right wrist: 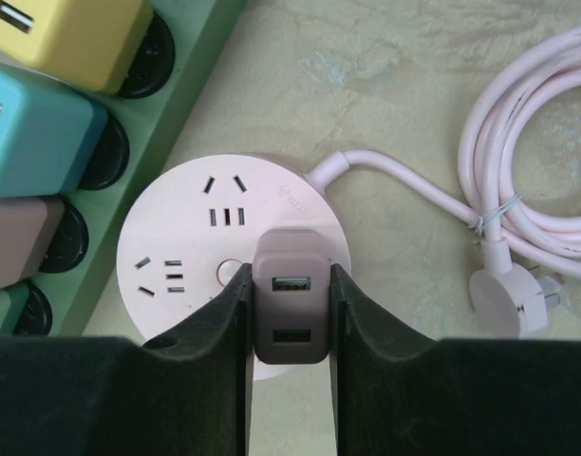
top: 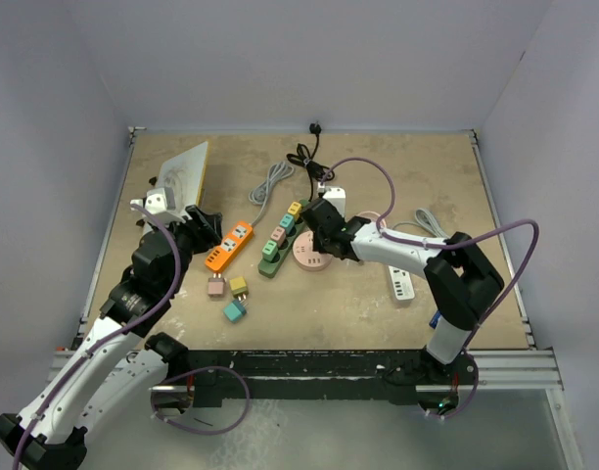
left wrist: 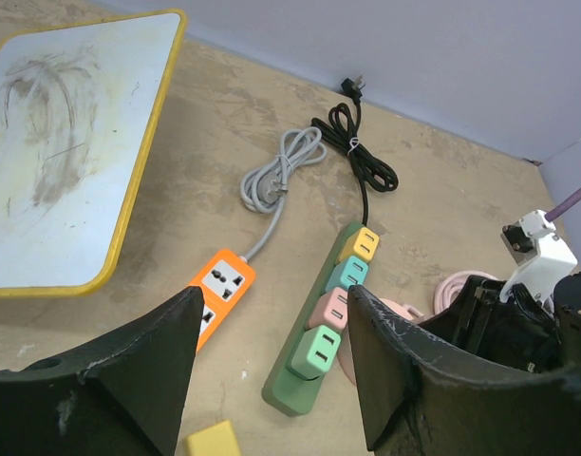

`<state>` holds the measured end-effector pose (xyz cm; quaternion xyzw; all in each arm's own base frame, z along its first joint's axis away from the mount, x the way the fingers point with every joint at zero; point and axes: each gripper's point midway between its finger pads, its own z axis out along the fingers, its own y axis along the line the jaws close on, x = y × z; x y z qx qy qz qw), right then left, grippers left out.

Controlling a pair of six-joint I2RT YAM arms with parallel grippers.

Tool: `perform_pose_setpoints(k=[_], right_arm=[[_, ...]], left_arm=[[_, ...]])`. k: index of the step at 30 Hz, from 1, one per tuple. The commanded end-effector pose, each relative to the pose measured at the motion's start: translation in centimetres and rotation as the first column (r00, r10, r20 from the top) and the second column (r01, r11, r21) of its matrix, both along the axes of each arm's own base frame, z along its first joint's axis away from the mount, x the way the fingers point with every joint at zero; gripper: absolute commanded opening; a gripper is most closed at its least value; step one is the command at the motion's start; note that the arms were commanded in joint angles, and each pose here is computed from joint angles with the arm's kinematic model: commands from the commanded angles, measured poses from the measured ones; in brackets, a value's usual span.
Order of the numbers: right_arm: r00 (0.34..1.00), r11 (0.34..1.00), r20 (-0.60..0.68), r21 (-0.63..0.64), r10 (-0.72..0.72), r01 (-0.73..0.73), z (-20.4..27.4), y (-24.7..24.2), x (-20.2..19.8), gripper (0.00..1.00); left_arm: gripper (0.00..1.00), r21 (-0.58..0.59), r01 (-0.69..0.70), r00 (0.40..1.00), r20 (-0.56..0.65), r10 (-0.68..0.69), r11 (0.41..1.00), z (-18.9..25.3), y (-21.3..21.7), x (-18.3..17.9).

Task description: Insert the plug

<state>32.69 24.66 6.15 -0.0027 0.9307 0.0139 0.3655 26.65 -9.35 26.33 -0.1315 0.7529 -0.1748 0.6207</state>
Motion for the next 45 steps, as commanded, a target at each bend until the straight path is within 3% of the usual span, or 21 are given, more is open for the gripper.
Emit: perform_pose_setpoints(k=[1, 3, 6, 17, 24, 31, 38, 45], right_arm=[[0.997, 0.998, -0.078, -0.059, 0.019, -0.023, 1.2, -2.1, -1.7, 0.37], [0.998, 0.999, -0.036, -0.006, 0.053, -0.053, 4.1, -1.2, -0.6, 0.5], [0.996, 0.996, -0.008, 0.029, 0.086, -0.085, 6.7, -0.7, 0.4, 0.59], [0.978, 0.985, -0.119, 0.017, 0.173, -0.172, 5.1, -0.2, -0.1, 0.6], [0.963, 0.977, -0.169, 0.02, 0.211, -0.211, 3.6, 0.0, -0.2, 0.44], [0.954, 0.976, -0.205, 0.016, 0.217, -0.219, 2.5, -0.4, -0.6, 0.35], [0.919, 0.961, -0.282, 0.039, 0.274, -0.274, -0.7, -0.2, -2.2, 0.0], [0.914, 0.969, -0.344, -0.041, 0.214, -0.242, -6.3, -2.1, -4.6, 0.0]], left_arm=[[0.59, -0.036, 0.001, 1.0, 0.029, 0.0, 0.999, 1.0, -0.3, 0.2], [0.59, -0.036, 0.001, 1.0, 0.031, 0.0, 0.999, 1.1, -0.3, 0.2], [0.59, -0.036, 0.0, 1.0, 0.031, 0.001, 0.999, 1.1, -0.2, 0.2], [0.59, -0.032, -0.004, 1.0, 0.03, 0.005, 0.999, 1.0, -0.1, 0.1], [0.59, -0.034, -0.001, 1.0, 0.028, 0.002, 0.999, 1.0, -0.1, 0.1], [0.59, -0.035, -0.001, 1.0, 0.026, 0.002, 0.999, 0.9, -0.2, 0.1], [0.59, -0.037, 0.0, 1.0, 0.025, 0.001, 0.999, 0.9, -0.2, 0.1], [0.59, -0.043, -0.013, 0.999, 0.029, 0.014, 0.999, 0.9, 0.1, -0.1]])
